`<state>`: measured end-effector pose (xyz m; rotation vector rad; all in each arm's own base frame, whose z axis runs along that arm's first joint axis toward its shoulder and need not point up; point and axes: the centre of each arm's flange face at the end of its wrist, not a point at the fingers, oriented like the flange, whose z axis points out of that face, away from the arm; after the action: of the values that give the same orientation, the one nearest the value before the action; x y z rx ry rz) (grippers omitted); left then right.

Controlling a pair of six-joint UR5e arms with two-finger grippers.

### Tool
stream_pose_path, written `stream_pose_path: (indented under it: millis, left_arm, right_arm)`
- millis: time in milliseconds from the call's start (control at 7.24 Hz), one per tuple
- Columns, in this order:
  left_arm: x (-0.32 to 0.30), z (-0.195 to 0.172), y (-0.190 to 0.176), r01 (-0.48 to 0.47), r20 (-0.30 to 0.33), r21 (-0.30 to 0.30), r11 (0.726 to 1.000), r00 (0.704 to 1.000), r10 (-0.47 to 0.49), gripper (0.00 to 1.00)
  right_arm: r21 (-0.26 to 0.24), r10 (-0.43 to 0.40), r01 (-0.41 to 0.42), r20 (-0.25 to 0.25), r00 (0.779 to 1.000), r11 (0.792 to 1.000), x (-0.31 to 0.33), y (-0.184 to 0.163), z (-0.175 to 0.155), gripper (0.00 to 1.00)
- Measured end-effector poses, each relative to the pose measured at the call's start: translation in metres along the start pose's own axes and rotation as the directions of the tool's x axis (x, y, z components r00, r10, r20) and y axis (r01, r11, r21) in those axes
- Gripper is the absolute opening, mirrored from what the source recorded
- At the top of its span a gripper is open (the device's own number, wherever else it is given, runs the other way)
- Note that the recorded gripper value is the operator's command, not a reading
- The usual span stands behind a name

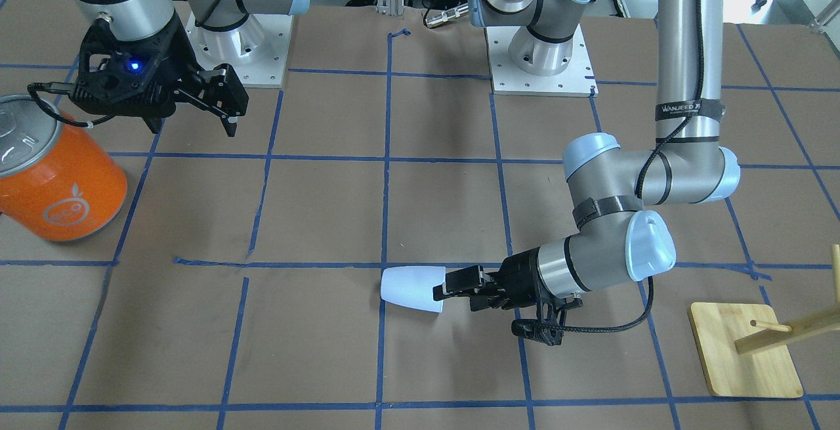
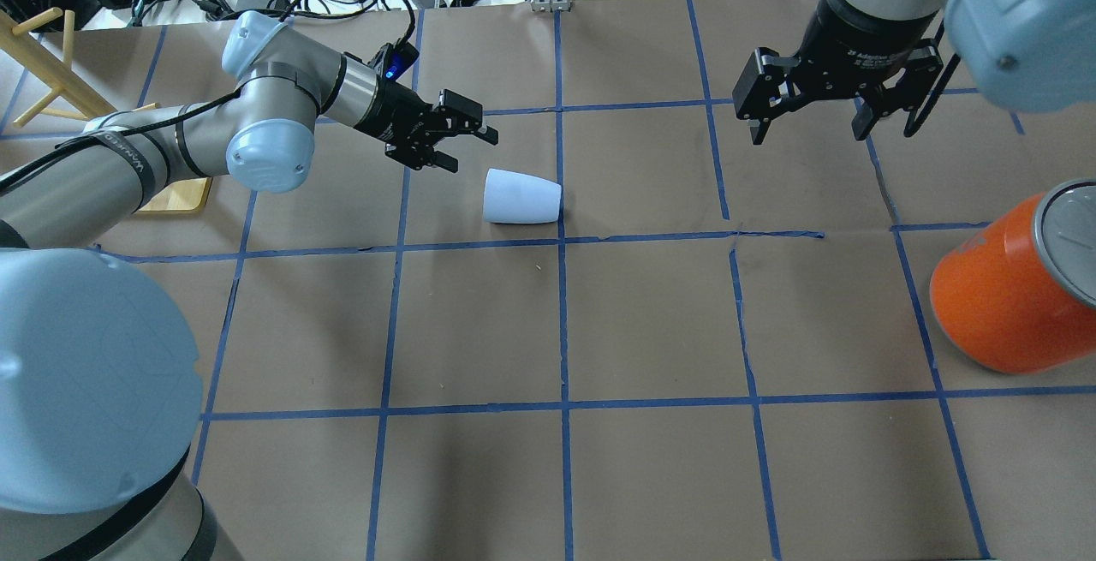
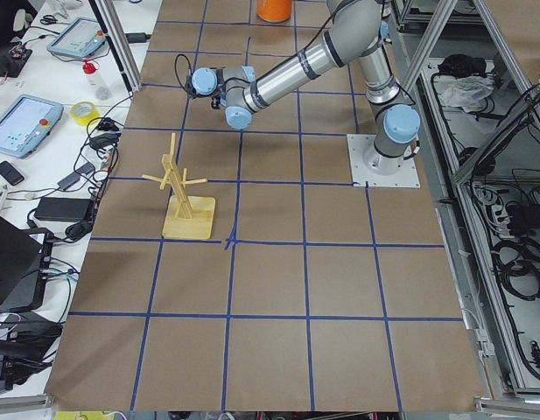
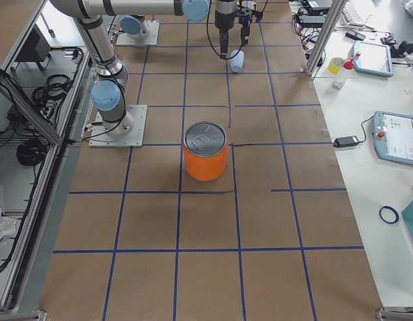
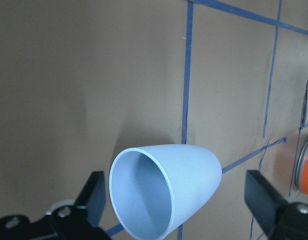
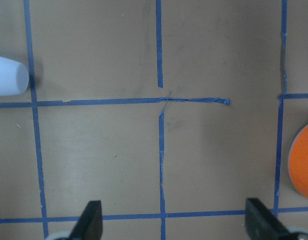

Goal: Flip cup
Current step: 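Move the left gripper toward the cup's open end while the right gripper withdraws, then close the left gripper on the rim of the lying cup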

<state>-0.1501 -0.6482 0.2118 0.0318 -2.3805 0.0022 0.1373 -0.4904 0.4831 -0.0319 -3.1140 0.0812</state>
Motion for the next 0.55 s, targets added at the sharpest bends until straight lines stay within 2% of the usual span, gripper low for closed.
stream_pose_path:
  millis: [276,553]
  left_arm:
    - [0.001,0.004,-0.001,0.018,-0.047,-0.003,1.000,0.999,-0.018,1.00]
    - [-0.004,0.017,0.006,0.045,-0.082,-0.028,0.999,0.996,-0.047,0.98]
  right_arm:
    - [0.042,0.002,-0.002,0.001,1.000,0.999,0.001,-0.015,-0.002,1.00]
    - [0.006,0.002,-0.002,-0.007,1.000,1.000,0.002,-0.023,0.003,1.00]
